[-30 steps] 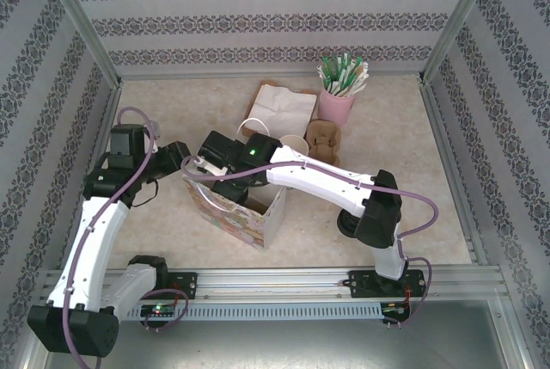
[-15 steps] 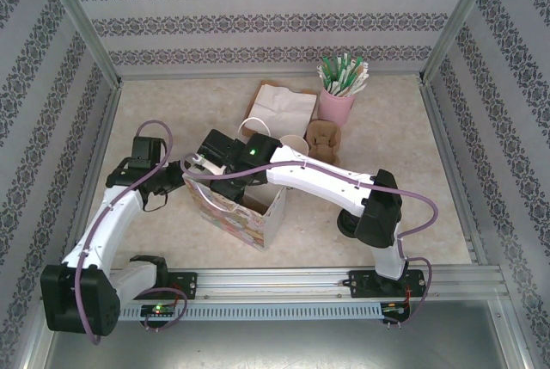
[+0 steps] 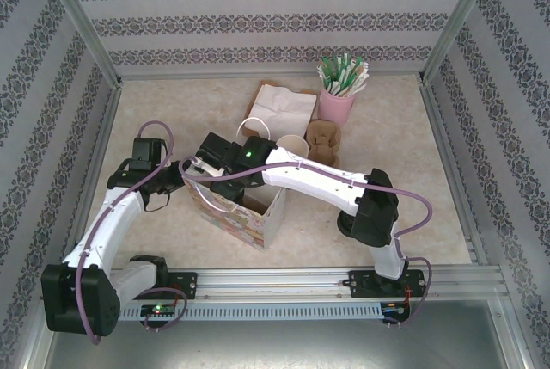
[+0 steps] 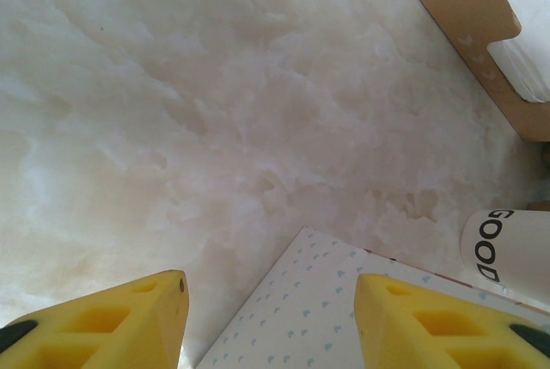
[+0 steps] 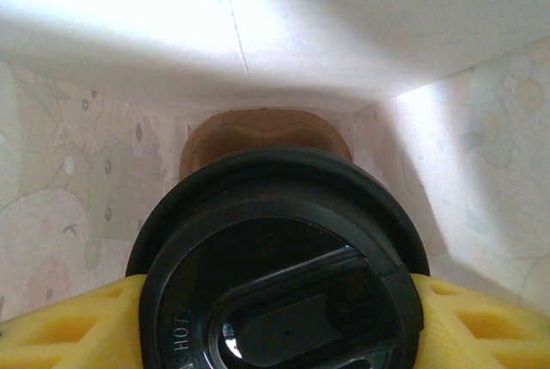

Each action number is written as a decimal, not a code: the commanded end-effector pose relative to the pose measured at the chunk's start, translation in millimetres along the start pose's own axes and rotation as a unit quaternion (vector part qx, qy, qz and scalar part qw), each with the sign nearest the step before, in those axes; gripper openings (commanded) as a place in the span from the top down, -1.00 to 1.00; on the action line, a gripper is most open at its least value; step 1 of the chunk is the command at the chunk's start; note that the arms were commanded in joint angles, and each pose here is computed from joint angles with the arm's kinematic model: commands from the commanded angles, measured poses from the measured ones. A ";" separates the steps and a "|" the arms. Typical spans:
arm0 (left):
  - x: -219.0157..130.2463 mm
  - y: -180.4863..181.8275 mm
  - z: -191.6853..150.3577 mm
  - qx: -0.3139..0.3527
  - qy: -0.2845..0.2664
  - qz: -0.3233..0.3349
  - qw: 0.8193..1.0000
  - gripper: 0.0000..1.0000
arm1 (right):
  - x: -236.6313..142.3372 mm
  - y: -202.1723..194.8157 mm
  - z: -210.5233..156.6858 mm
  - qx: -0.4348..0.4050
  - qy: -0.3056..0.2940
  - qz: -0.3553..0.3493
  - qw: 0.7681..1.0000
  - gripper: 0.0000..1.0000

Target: Pack the takeout coffee

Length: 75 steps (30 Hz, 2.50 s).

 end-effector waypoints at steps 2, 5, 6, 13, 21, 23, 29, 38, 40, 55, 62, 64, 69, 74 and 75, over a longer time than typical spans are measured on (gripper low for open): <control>-10.5 -9.8 9.0 -0.002 -0.022 -0.026 0.999 -0.09 | 37.8 6.9 -25.3 0.002 0.075 0.006 0.997 0.07; -12.9 -11.0 9.8 -0.001 -0.025 -0.028 0.999 -0.10 | 38.4 9.6 -29.0 -0.001 0.085 0.003 0.996 0.07; -13.0 -11.3 9.7 0.000 -0.025 -0.029 0.999 -0.10 | 36.1 10.5 -28.0 -0.002 0.082 0.003 0.997 0.07; -14.0 -11.9 10.1 -0.001 -0.026 -0.029 0.999 -0.10 | 10.4 9.4 -15.5 0.010 0.034 0.001 0.999 0.08; -21.1 -13.8 12.1 0.006 -0.034 -0.024 0.999 -0.10 | -17.5 5.1 -11.5 0.002 0.025 -0.028 0.999 0.06; -22.9 -13.9 12.5 0.009 -0.036 -0.022 0.999 -0.11 | -17.6 5.0 -15.8 -0.005 0.037 -0.037 0.999 0.06; -25.3 -14.5 12.6 0.011 -0.037 -0.021 0.999 -0.11 | -30.9 7.4 -13.8 -0.007 0.026 -0.038 0.999 0.06; -26.7 -15.7 14.0 0.013 -0.039 -0.020 0.999 -0.12 | -45.5 9.0 -5.2 -0.001 -0.002 -0.032 0.999 0.06; -26.5 -15.1 13.7 0.013 -0.039 -0.019 0.999 -0.11 | -41.7 8.0 -8.2 0.001 0.008 -0.033 0.999 0.06; -28.6 -17.8 13.9 0.013 -0.036 -0.026 0.999 -0.12 | 15.3 15.2 -28.8 0.004 0.081 -0.013 0.997 0.07; -29.8 -18.4 13.6 0.012 -0.036 -0.028 0.999 -0.13 | 27.5 15.8 -42.2 0.008 0.102 -0.016 0.995 0.09; -30.3 -19.2 14.2 0.013 -0.037 -0.030 0.999 -0.13 | 24.4 15.4 -41.2 0.012 0.095 -0.015 0.995 0.09; -32.5 -20.7 14.8 0.013 -0.038 -0.031 0.999 -0.13 | 6.0 14.1 -30.7 0.019 0.058 -0.018 0.998 0.08; -34.2 -21.6 15.0 0.014 -0.039 -0.033 0.999 -0.13 | -19.1 11.1 -20.1 0.031 0.010 -0.027 0.999 0.08; -34.7 -22.4 15.4 0.014 -0.040 -0.034 0.999 -0.13 | -22.8 11.3 -18.7 0.033 0.001 -0.026 0.999 0.08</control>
Point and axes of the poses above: each hand's point on the last joint's axis, 136 mm out from that joint toward the fingers, its own x axis out along the fingers, its own y axis along the line the jaws close on, z = x × y, the point moved 7 cm from there along -x, back along the fingers, and after that the axes turned 8 degrees about -x, right-handed, at the moved point
